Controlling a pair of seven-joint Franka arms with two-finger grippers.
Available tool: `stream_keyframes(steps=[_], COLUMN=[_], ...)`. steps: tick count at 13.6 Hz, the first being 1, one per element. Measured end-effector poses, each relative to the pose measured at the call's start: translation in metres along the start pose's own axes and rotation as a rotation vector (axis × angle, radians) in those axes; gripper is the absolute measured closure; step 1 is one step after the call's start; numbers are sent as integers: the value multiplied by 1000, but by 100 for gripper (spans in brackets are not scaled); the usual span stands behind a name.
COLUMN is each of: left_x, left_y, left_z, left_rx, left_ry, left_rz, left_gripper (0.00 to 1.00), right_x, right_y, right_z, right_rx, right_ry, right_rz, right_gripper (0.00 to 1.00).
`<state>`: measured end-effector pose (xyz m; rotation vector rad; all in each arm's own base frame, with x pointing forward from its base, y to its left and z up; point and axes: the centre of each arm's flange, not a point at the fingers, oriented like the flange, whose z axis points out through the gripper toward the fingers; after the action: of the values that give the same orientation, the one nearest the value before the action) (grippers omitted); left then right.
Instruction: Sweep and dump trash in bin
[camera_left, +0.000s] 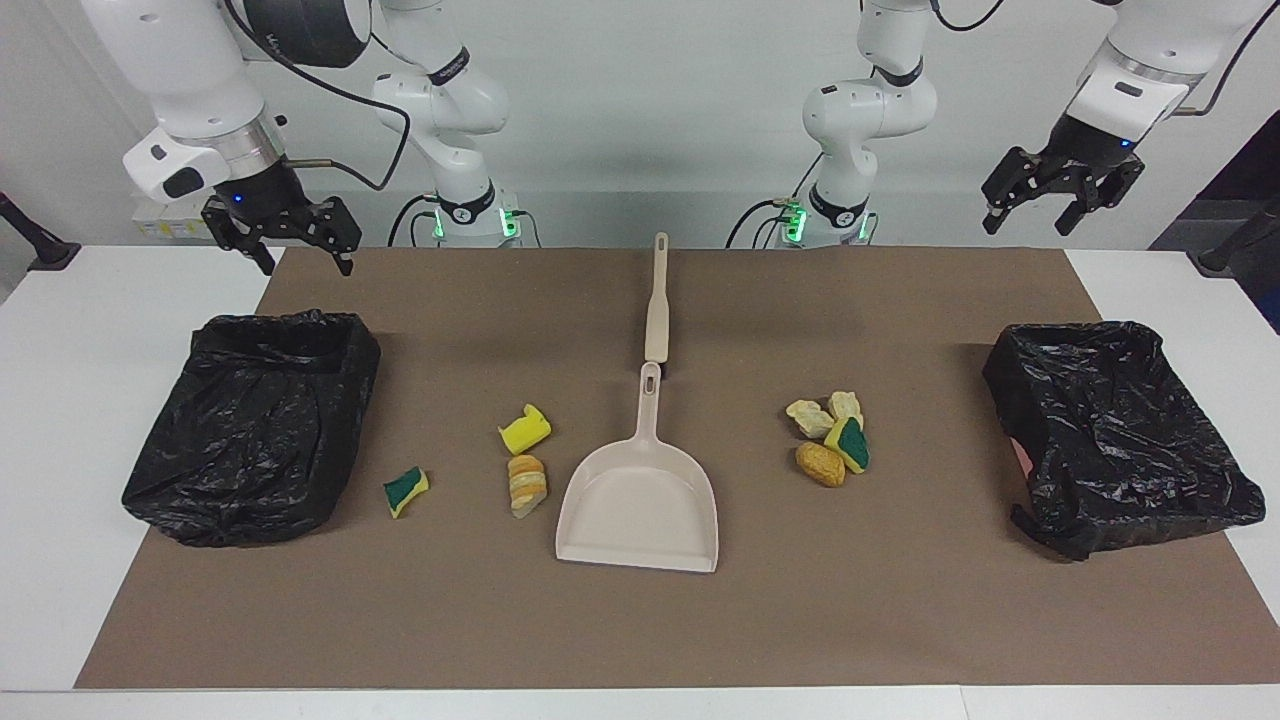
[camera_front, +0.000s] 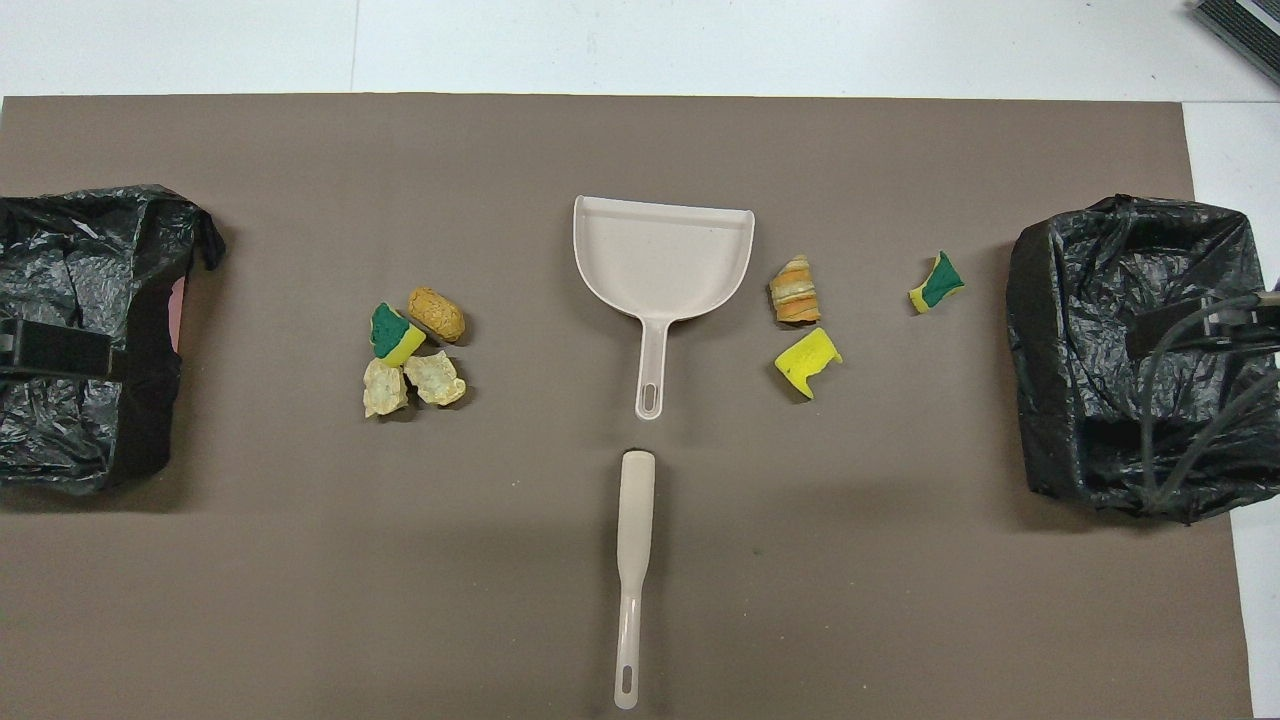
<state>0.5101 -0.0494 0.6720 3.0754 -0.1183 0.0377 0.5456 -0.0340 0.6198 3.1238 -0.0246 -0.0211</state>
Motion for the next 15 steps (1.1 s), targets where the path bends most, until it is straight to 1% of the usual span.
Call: stream_keyframes(steps=[2,5,7,8,10,13,15], left_x=[-1,1,-7,-16,-38,-71,-92], left_y=[33,74,98,113,142,184,216], left_z=[18,53,78,91,114,158,188], left_rx=[-1,-2,3,8,18,23,22], left_ry=[-31,-25,-59,-80,-93,-72,-60], left_rz=[22,58,84,104,151,194,209], left_gripper=[0,0,0,0,0,0,0], right_x=[0,0,3,8,22,45,59], right_y=[0,-5,-23,-35,-61,-99,-127], right_z=[0,0,3,9,26,63,88], right_rx=[0,0,2,4,8,21,25], right_ry=[-1,-2,6,8,11,16,24], right_rz=[0,-10,-41,-64,-107,-153,-144], right_gripper=[0,0,0,0,0,0,0])
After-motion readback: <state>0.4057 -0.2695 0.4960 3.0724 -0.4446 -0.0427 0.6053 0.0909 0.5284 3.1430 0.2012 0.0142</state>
